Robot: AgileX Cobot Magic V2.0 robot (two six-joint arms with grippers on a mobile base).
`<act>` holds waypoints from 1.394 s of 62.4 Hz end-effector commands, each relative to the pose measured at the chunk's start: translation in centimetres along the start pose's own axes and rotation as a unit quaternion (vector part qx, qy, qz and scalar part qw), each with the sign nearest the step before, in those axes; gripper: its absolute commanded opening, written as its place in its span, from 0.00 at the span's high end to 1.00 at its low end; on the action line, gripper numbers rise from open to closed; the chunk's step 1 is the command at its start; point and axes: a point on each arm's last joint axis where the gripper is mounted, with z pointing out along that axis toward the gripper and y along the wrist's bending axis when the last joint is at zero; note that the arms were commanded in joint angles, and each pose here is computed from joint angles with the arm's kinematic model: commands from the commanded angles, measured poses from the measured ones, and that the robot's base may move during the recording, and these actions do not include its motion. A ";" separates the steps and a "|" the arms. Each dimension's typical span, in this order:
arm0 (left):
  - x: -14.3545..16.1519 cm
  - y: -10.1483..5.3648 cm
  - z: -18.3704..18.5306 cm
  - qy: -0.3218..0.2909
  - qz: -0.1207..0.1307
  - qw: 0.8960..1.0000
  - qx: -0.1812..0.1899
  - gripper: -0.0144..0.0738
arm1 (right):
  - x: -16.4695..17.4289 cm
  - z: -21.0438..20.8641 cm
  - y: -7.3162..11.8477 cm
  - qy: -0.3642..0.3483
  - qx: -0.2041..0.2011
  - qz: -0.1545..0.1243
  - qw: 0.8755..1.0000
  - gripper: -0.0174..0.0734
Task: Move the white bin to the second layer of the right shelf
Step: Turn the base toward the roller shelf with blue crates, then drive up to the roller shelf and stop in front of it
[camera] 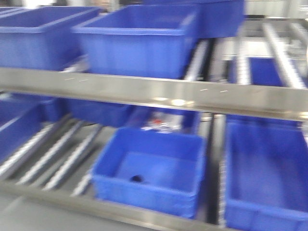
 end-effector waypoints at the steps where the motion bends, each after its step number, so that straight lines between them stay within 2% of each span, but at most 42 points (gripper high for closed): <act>1: 0.1 0.0 0.0 -0.036 -0.006 0.999 -0.001 0.74 | -1.7 -0.4 0.2 -0.061 -0.006 -0.001 0.998 0.75; 87: 0.1 0.0 0.0 -0.036 -0.006 0.999 -0.001 0.74 | -1.7 -0.4 0.2 -0.061 -0.006 -0.001 0.998 0.75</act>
